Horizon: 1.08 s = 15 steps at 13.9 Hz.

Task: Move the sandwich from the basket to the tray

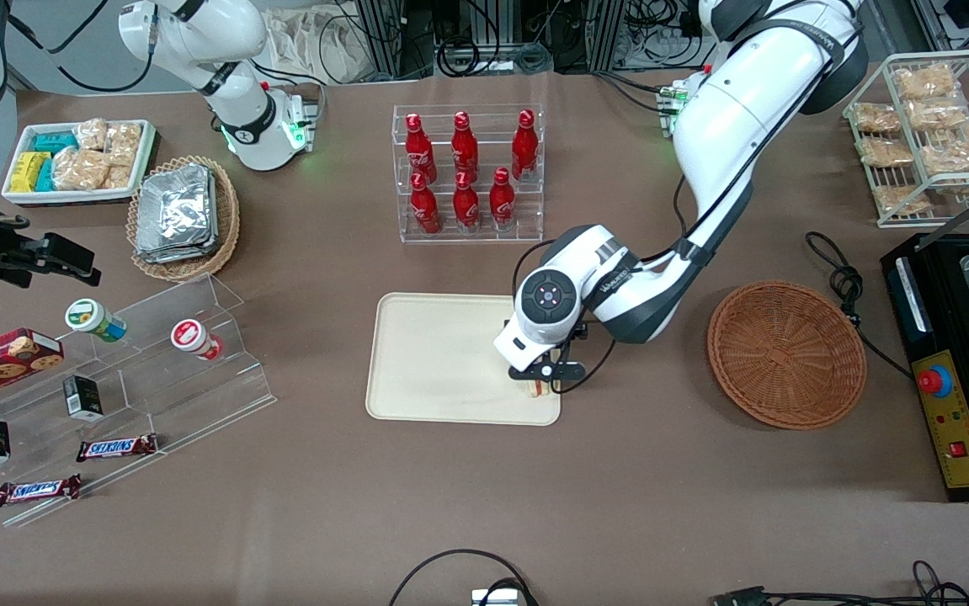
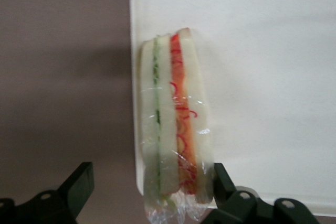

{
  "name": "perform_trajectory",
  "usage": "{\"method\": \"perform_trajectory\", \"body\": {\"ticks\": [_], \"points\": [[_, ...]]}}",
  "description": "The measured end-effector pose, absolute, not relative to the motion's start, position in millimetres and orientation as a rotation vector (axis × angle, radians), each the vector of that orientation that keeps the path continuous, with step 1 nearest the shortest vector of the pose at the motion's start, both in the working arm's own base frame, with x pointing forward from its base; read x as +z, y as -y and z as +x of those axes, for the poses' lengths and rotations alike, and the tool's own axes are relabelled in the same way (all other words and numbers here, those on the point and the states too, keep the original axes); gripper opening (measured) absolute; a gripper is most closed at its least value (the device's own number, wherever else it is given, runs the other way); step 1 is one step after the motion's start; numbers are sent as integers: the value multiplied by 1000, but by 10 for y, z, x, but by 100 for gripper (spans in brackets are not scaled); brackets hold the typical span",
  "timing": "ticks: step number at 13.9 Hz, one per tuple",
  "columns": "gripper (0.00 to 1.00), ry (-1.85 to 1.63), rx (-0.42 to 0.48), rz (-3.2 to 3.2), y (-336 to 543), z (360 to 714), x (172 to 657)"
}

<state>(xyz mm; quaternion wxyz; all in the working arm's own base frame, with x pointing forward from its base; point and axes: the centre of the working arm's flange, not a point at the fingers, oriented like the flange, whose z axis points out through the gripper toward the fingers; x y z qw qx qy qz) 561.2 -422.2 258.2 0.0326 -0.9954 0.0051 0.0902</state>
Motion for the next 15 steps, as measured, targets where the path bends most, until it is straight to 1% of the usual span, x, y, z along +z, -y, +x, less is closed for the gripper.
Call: {"method": "perform_trajectory", "body": {"ticks": [2,4,7,9,10,12,15], "points": [[100,34,232,-3068,4021,5733,2899],[100,101,188,-3087,3752,5770,3334],[100,204,152,-3082,3278,5547,3927],[100,237,115,-3065,2986,5385,4188],[100,205,109,-3067,2875,5331,4285],[100,118,132,-3091,2630,5276,4475],[100,4,139,-3092,2167,5297,4769]]}}
